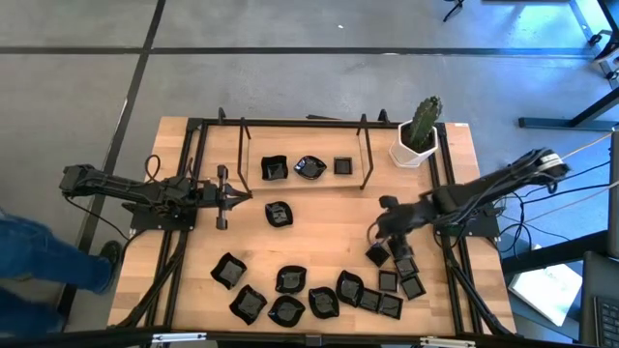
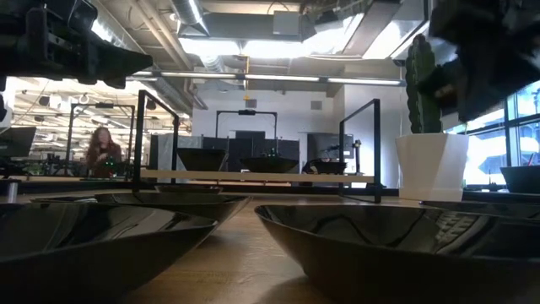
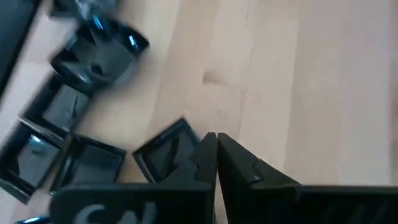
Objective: Pick & Place Mini shaped plates
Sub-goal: Stack the square plate on the top of the square plate on the shelf
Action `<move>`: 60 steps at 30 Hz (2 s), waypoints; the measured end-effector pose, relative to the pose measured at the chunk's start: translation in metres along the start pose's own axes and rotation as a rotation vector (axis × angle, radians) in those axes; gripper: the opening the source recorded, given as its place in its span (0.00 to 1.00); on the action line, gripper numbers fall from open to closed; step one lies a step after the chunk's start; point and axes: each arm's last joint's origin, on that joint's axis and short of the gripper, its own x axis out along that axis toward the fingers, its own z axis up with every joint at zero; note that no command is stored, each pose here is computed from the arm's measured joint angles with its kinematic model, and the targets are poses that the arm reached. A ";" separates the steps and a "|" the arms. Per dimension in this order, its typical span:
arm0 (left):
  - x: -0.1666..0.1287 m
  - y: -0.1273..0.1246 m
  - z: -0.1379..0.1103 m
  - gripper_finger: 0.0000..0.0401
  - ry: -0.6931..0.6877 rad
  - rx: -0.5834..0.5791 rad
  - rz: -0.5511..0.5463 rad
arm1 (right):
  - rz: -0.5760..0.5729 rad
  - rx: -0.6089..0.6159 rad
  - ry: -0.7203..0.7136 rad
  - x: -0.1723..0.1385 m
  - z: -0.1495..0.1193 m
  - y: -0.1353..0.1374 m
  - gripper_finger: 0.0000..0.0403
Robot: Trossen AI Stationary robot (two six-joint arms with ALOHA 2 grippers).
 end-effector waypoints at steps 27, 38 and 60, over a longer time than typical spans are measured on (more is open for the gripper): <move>0.000 0.000 0.000 0.01 0.000 0.000 0.000 | 0.051 -0.147 0.383 0.080 -0.010 0.026 0.02; 0.000 0.000 0.000 0.01 0.000 0.000 0.000 | -0.057 -0.183 0.369 0.092 -0.007 0.009 0.03; 0.000 0.000 0.000 0.02 0.001 0.001 0.000 | -0.135 -0.252 0.286 0.077 0.047 -0.008 0.06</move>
